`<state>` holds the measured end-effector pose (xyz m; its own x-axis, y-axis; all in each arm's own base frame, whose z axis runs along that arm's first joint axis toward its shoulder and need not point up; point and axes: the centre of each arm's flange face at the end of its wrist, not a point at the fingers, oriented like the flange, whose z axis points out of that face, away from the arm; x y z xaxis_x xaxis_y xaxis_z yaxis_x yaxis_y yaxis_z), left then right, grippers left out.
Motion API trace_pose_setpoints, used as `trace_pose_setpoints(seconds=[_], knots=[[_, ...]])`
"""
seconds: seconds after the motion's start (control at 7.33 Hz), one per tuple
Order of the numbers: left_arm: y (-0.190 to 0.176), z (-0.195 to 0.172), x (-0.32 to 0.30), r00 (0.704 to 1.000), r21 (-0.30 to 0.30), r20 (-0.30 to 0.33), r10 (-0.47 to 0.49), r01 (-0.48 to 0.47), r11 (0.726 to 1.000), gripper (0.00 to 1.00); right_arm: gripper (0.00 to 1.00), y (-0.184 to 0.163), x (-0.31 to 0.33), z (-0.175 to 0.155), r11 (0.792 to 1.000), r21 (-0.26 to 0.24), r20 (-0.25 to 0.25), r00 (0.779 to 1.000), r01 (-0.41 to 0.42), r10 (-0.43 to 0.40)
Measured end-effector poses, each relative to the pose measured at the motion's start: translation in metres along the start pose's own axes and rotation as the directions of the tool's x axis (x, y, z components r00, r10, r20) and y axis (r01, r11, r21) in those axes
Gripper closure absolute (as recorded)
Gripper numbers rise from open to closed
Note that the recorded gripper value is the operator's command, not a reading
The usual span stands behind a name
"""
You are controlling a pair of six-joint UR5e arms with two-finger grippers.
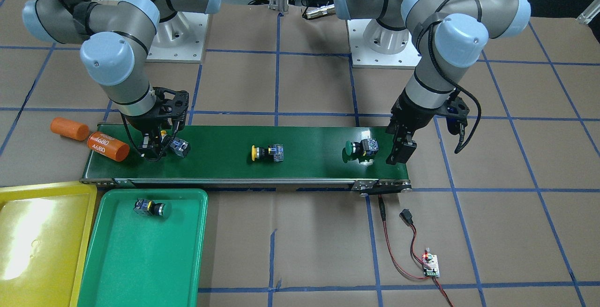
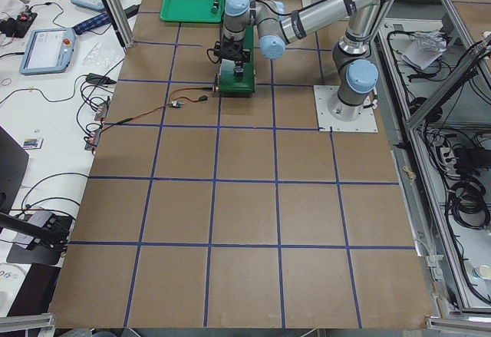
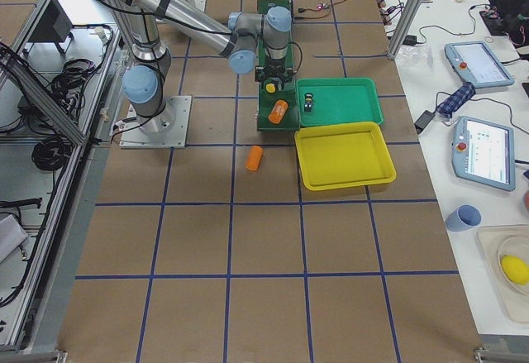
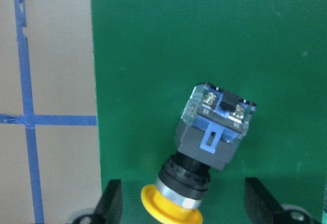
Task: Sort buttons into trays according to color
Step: 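Carry the yellow-capped button into the yellow tray with the right gripper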
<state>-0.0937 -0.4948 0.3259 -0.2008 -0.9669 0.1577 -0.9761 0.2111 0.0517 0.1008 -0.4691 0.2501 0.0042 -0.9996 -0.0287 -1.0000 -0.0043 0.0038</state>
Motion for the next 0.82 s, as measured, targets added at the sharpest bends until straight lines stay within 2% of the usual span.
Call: trace_pose_setpoints(seconds=[0.14, 0.27, 0.41, 0.82], knots=[[-0.001, -0.023, 0.004, 0.997, 0.029, -0.037, 0.066, -0.065, 0.997, 0.09, 0.91, 0.0, 0.001, -0.001, 1.0, -0.001, -0.008, 1.0, 0.001, -0.001], [-0.003, -0.036, 0.005, 0.989, 0.049, -0.057, 0.138, -0.135, 0.99, 0.04, 1.0, 0.0, 0.001, -0.001, 1.0, -0.003, -0.012, 1.0, 0.002, -0.002], [-0.006, -0.042, 0.006, 0.978, 0.06, -0.066, 0.199, -0.195, 0.979, 0.0, 1.0, 0.001, 0.002, -0.002, 1.0, -0.006, -0.016, 1.0, 0.003, -0.003], [-0.011, -0.039, 0.01, 0.949, 0.081, -0.071, 0.307, -0.302, 0.95, 0.0, 0.99, 0.005, 0.023, -0.019, 1.0, -0.02, -0.063, 0.998, 0.014, -0.015]])
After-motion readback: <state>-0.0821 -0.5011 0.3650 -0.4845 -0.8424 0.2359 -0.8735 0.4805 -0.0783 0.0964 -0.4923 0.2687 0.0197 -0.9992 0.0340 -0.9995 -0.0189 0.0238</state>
